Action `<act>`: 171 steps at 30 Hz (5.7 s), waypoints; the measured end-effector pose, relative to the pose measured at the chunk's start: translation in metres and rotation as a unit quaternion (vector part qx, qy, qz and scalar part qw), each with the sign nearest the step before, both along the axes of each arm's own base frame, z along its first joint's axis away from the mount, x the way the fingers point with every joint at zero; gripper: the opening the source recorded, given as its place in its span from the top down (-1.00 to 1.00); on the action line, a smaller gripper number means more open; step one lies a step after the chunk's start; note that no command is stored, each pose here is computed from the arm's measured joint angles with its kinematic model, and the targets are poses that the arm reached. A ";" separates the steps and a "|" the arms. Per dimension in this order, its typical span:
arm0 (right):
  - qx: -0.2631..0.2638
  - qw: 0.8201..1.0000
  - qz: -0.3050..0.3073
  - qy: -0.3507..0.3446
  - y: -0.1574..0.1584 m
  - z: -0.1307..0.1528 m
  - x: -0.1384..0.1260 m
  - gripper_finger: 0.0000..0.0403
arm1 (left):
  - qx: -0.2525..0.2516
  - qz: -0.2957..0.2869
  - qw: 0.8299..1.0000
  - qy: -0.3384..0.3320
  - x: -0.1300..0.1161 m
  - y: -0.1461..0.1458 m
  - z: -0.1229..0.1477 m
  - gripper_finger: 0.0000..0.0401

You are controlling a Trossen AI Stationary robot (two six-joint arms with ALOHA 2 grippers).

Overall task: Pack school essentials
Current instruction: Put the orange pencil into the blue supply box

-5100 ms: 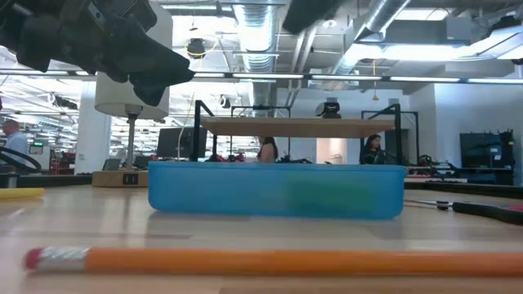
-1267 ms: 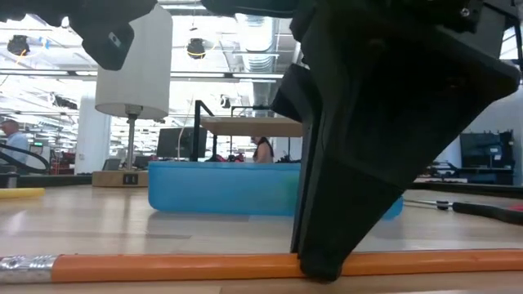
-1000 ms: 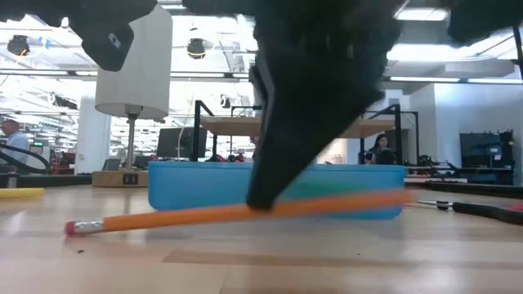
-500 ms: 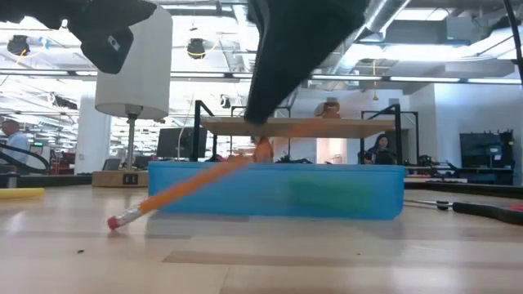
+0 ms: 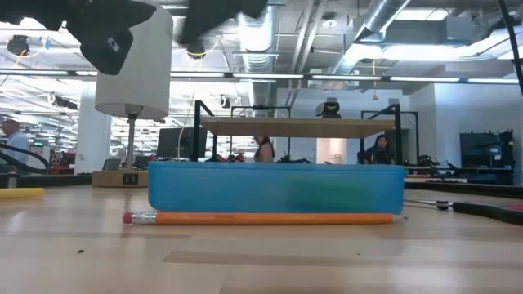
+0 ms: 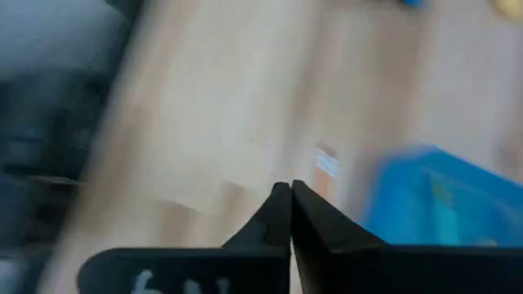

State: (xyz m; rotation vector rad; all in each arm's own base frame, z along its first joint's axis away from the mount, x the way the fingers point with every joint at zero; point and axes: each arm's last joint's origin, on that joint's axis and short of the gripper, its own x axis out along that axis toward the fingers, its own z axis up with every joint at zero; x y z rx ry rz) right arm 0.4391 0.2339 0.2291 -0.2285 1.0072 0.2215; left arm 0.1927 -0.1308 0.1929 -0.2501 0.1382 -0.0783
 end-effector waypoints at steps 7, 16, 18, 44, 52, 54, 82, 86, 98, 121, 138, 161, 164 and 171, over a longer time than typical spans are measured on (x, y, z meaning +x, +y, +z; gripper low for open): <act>0.016 0.999 0.007 -0.027 -0.009 -0.030 0.011 0.37 | -0.006 0.000 1.000 0.000 0.000 0.000 0.000 0.46; 0.040 0.998 -0.014 -0.053 -0.037 -0.055 0.026 0.01 | -0.004 0.001 1.000 0.000 0.000 0.000 0.000 0.46; 0.043 0.998 -0.016 -0.049 -0.041 -0.057 0.027 0.02 | -0.003 0.001 1.000 0.000 0.000 0.000 0.000 0.46; 0.051 0.998 -0.037 0.004 -0.047 -0.109 0.036 0.30 | -0.001 0.002 1.000 0.007 0.000 0.000 -0.002 0.46; 0.046 0.998 -0.040 0.018 -0.048 -0.112 0.034 0.61 | -0.002 0.002 1.000 0.007 0.000 0.000 -0.002 0.46; 0.043 0.998 -0.041 0.023 -0.048 -0.112 0.033 0.75 | -0.002 0.002 1.000 0.007 0.000 0.000 -0.002 0.46; 0.018 0.999 -0.044 0.009 -0.030 -0.041 0.007 1.00 | -0.003 -0.001 1.000 0.008 0.000 0.000 -0.002 0.46; 0.015 0.999 -0.048 -0.002 -0.032 -0.029 0.004 1.00 | -0.007 -0.006 1.000 0.008 0.000 0.000 -0.001 0.46; -0.078 0.993 -0.087 -0.027 -0.029 0.036 -0.048 1.00 | 0.062 -0.066 0.989 0.120 0.025 -0.056 -0.013 0.58; 0.073 0.970 -0.139 -0.186 -0.039 0.024 -0.166 0.91 | 0.045 0.004 0.949 0.312 0.060 -0.086 -0.076 0.15; 0.072 0.968 -0.145 -0.193 -0.039 0.025 -0.164 0.91 | 0.047 0.012 0.938 0.343 0.063 -0.090 -0.102 0.46; 0.075 0.967 -0.141 -0.198 -0.041 0.032 -0.168 0.92 | 0.088 -0.012 0.936 0.339 0.058 -0.087 -0.085 0.99; 0.079 0.966 -0.138 -0.204 -0.041 0.038 -0.173 0.92 | 0.109 -0.008 0.935 0.337 0.059 -0.086 -0.072 1.00; 0.090 0.959 -0.131 -0.235 -0.038 0.060 -0.193 0.92 | 0.146 0.011 0.932 0.332 0.070 -0.076 -0.043 1.00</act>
